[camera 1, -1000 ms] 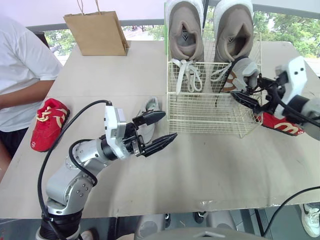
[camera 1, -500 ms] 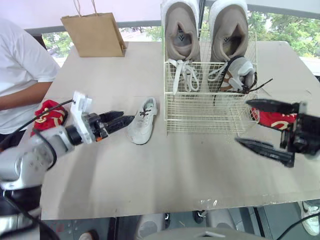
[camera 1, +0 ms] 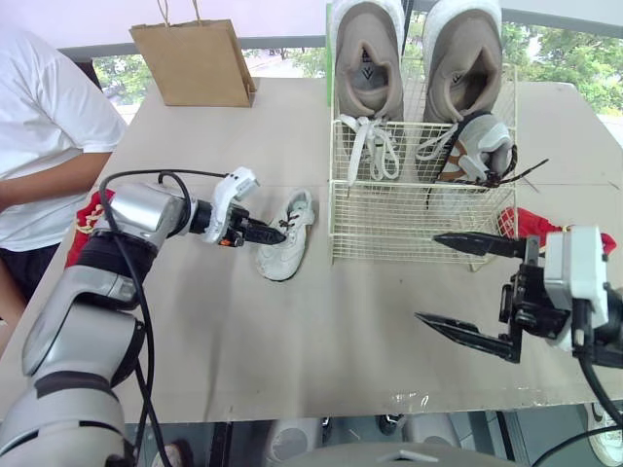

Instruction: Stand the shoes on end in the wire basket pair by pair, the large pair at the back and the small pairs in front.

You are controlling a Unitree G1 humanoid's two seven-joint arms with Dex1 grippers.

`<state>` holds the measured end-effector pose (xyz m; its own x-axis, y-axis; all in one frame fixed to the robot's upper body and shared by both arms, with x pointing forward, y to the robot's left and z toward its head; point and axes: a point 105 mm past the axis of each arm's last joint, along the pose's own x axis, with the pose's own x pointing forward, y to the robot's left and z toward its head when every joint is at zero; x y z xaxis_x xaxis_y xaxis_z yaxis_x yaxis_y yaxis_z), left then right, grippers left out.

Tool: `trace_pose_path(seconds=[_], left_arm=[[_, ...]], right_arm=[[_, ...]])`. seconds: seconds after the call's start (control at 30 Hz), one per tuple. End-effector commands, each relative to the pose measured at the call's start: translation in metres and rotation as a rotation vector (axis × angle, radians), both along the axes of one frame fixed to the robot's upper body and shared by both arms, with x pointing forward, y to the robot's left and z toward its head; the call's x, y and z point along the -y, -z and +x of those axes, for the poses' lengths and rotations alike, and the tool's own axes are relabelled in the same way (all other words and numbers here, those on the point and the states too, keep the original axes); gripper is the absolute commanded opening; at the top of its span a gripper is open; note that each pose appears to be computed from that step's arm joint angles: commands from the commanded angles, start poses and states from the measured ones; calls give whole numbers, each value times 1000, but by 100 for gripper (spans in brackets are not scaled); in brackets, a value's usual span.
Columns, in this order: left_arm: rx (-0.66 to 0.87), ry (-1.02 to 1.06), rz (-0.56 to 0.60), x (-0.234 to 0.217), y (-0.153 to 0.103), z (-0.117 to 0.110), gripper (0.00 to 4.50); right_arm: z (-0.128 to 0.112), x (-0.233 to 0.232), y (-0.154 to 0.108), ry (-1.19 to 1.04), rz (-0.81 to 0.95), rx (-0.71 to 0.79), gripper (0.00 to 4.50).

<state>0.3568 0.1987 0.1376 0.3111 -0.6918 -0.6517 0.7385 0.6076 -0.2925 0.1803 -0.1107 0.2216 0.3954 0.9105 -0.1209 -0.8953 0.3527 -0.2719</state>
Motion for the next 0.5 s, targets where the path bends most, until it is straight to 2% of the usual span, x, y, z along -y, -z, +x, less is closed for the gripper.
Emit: trace_pose_path(seconds=[0.03, 0.07, 0.23, 0.3, 0.37, 0.5], left_arm=[[-45, 16, -115, 3, -2, -13, 37], [-30, -7, -159, 0, -8, -16, 3], [198, -143, -391, -12, -61, -28, 3], [427, -195, -500, -9, -102, -37, 3], [660, -303, -555, -14, -137, -47, 3], [941, -334, -612, 9, -180, -67, 3]], right_arm=[[-3, 1, -8, 2, 8, 55, 450], [-2, 3, -8, 4, 11, 53, 450], [4, 11, -10, 8, 13, 56, 450], [6, 18, -12, 12, 20, 55, 450], [9, 24, -15, 12, 28, 51, 450], [15, 34, -10, 26, 23, 39, 450]])
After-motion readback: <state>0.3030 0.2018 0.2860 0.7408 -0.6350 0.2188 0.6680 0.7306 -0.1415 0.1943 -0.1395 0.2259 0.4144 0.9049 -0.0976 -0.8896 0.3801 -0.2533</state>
